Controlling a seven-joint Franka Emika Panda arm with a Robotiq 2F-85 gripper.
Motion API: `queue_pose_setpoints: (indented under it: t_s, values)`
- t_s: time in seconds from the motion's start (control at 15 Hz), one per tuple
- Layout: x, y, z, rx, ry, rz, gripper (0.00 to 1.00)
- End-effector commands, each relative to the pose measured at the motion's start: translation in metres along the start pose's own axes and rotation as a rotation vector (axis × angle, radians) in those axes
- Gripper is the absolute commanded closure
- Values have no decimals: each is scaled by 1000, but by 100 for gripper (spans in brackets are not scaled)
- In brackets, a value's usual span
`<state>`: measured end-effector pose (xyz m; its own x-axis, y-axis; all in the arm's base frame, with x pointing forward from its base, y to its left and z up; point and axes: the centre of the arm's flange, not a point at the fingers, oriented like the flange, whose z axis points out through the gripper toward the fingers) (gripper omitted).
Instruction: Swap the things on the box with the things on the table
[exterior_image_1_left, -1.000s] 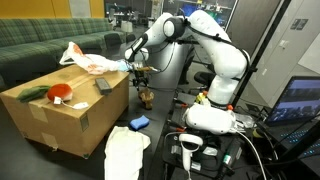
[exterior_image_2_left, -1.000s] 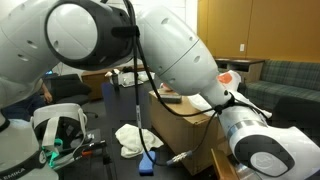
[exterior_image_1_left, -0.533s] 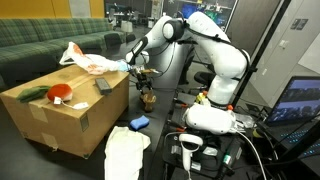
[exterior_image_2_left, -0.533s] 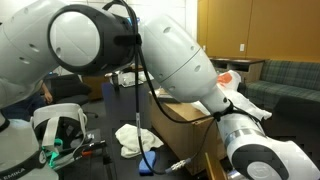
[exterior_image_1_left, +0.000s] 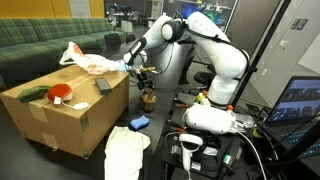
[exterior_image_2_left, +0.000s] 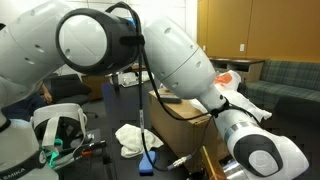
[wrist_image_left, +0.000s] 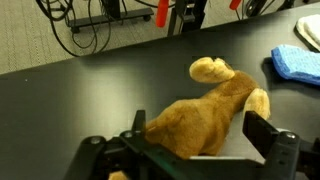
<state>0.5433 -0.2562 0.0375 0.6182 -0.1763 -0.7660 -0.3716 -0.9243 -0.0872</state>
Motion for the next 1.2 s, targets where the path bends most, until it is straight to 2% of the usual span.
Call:
queue_pose_setpoints:
  t_s: [0.0, 0.47, 0.53, 0.67, 0.93, 1.13]
  values:
    - [16, -14, -2, -98, -82, -26, 0]
    - [44, -32, 29, -128, -157, -68, 2]
    - [47, -32, 33, -123, -166, -66, 26]
    - [48, -30, 35, -118, -174, -63, 30]
    - [38, -28, 19, -117, -172, -61, 62]
    - [30, -25, 2, -106, -132, -50, 84]
